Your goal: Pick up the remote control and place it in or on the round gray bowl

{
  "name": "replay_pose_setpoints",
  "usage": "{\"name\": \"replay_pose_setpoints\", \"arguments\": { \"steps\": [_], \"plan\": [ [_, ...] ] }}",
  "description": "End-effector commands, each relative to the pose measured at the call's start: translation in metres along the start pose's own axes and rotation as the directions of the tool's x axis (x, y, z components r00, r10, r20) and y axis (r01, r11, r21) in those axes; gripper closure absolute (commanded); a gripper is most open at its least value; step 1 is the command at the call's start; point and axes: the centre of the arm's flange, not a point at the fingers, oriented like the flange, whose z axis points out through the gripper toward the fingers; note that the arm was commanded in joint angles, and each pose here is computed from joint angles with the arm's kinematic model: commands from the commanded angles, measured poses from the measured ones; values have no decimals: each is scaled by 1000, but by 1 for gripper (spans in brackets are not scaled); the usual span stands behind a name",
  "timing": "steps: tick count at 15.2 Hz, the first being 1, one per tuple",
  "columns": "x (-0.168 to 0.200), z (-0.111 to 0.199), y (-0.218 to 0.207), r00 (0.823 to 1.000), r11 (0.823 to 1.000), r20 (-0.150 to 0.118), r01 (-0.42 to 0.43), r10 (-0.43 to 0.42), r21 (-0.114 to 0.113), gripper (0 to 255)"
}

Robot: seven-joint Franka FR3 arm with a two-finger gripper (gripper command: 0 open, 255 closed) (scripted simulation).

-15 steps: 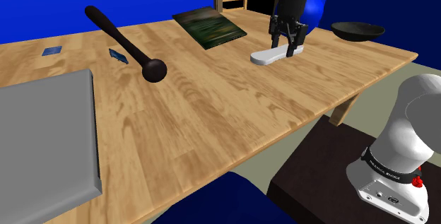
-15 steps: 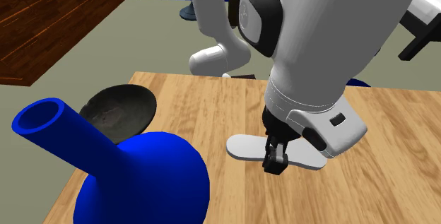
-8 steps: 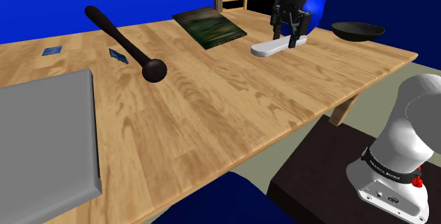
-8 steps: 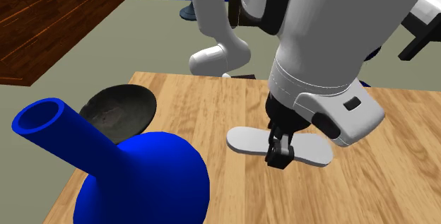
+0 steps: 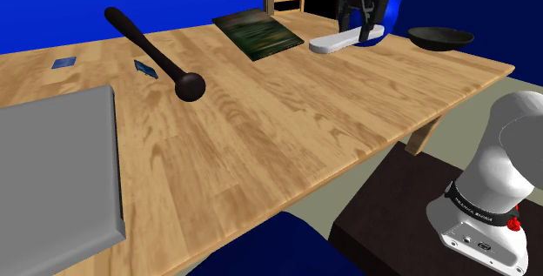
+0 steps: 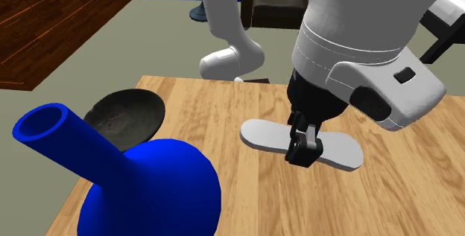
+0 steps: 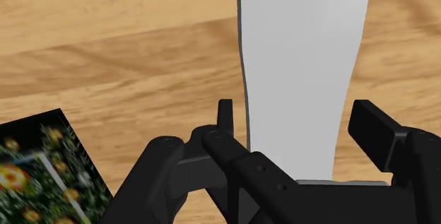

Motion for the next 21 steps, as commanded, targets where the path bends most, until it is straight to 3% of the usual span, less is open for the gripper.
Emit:
{"name": "replay_pose_setpoints", "arguments": {
  "steps": [1, 8, 21],
  "plan": [
    [0, -10, 1, 1000, 1000, 0, 0, 0, 0, 255],
    [0, -47, 1, 1000, 1000, 0, 0, 0, 0, 255],
    [-172, -51, 6, 1000, 1000, 0, 0, 0, 0, 255]
  ]
}}
